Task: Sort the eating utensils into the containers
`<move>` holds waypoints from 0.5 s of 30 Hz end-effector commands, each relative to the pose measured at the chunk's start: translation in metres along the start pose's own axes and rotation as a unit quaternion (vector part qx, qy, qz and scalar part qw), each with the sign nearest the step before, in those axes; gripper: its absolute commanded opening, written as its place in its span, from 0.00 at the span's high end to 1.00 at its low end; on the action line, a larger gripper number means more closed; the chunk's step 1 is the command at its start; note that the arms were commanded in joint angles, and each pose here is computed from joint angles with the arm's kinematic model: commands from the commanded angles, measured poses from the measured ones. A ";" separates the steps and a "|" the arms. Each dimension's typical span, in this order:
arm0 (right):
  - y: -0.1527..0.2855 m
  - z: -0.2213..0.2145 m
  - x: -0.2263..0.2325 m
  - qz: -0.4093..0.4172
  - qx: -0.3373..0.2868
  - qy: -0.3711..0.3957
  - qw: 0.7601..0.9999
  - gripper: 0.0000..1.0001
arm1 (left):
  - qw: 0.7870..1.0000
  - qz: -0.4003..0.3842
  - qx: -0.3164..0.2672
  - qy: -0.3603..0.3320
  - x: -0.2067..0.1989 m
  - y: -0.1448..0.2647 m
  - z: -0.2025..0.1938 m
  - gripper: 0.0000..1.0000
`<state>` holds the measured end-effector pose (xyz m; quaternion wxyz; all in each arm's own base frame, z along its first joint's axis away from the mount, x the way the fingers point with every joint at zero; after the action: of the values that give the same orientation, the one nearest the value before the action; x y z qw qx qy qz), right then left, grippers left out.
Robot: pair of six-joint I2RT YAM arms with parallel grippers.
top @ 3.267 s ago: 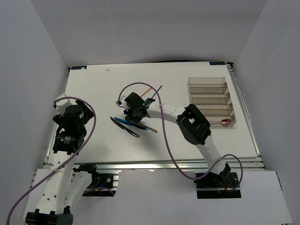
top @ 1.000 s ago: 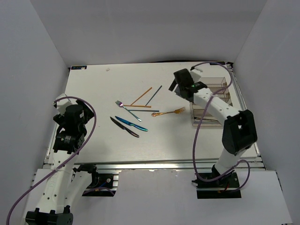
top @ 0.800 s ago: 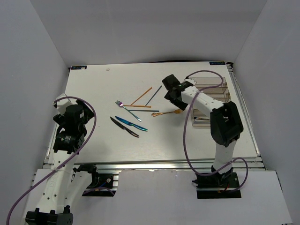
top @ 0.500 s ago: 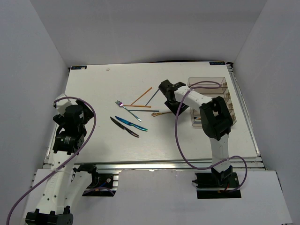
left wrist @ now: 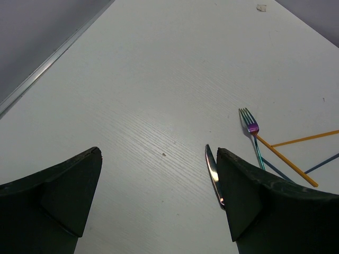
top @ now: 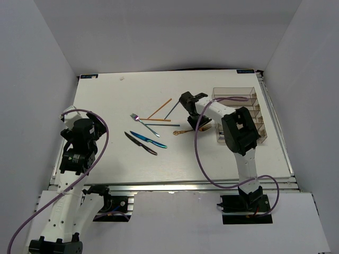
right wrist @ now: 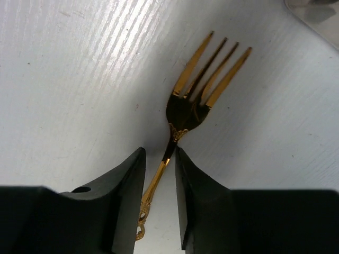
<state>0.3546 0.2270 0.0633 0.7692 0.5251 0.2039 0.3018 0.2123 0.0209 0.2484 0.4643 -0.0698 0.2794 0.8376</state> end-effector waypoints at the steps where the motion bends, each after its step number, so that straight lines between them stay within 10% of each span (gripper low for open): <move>1: -0.028 -0.019 -0.016 -0.064 0.040 -0.037 0.996 0.70 | 1.000 -0.012 -0.003 0.001 -0.003 0.001 0.002 0.02; 5: -0.029 -0.028 -0.025 -0.074 0.067 -0.048 0.994 0.99 | 1.000 -0.014 -0.005 0.003 -0.003 0.002 0.003 0.02; 15: 0.028 -0.011 0.023 0.104 0.085 -0.028 0.991 1.00 | 1.000 -0.013 -0.011 0.007 -0.001 0.004 0.005 0.02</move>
<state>0.3494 0.2367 0.0664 0.7324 0.5942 0.1690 0.2861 0.2105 0.0205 0.2511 0.4687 -0.0748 0.2773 0.8354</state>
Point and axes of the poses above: each gripper's point midway between its finger pads, its own y axis back along the fingers, its own x axis along the line the jaws close on, z = x × y, the point moved 5 cm from there along y, back along the fingers, and after that the axes turned 10 degrees about y, right-handed, at the moved point
